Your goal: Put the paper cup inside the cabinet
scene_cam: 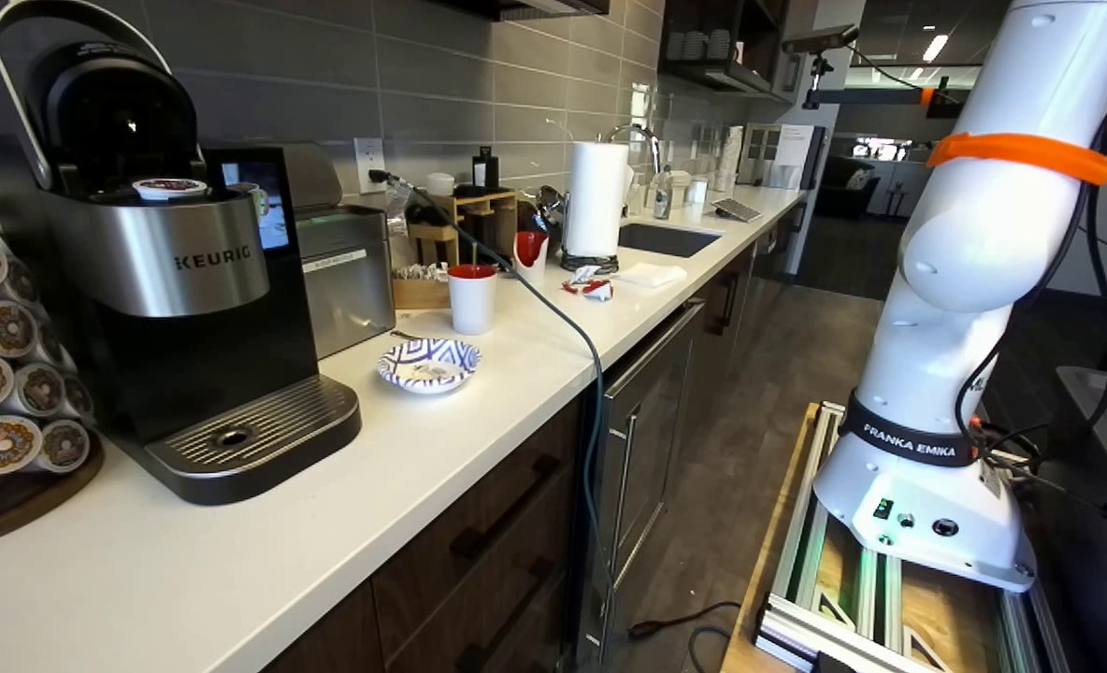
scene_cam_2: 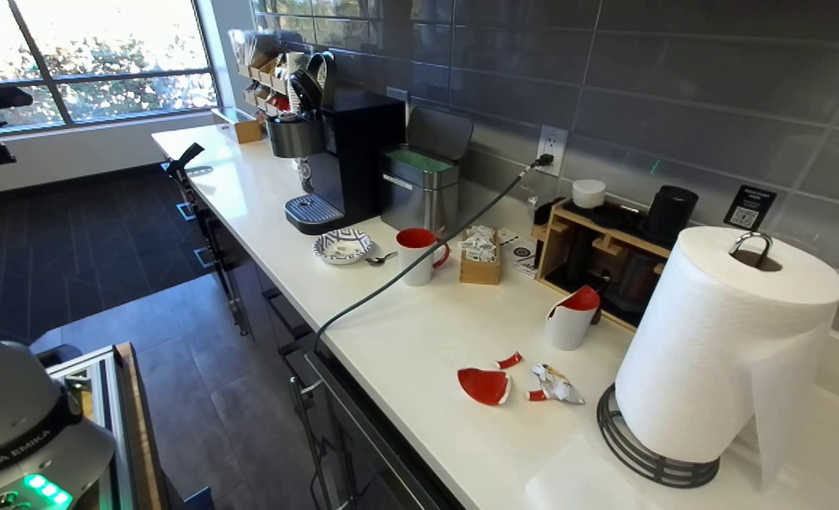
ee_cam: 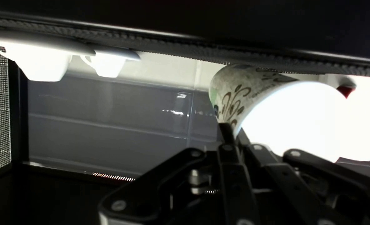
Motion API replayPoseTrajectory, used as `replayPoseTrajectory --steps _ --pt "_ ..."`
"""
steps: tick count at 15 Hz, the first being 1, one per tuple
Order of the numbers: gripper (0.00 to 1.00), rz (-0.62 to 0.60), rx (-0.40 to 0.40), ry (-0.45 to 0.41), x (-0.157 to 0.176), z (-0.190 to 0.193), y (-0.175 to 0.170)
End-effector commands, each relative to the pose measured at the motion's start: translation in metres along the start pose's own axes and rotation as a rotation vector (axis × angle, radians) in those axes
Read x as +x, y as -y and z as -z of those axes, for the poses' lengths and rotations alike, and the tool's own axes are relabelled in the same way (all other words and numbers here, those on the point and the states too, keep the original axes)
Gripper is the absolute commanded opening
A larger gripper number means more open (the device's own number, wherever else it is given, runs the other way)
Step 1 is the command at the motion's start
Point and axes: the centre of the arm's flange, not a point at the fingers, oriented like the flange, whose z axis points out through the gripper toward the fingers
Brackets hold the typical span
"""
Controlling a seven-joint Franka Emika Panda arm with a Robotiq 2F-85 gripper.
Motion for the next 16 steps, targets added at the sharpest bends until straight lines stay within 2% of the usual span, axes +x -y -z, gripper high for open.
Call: replayPoseTrajectory --steps 1,2,5,7,16 --pt "0.01 -0.001 0.001 0.001 0.0 0.001 0.0" --pt "0.01 -0.011 -0.009 -0.017 0.002 0.001 0.013" --pt "0.01 -0.04 -0.1 -0.107 0.004 -0.004 0.024" --pt "0.01 -0.042 -0.129 -0.159 0.006 -0.01 0.031" --pt "0.01 0.012 -0.102 -0.165 -0.005 -0.024 0.047"
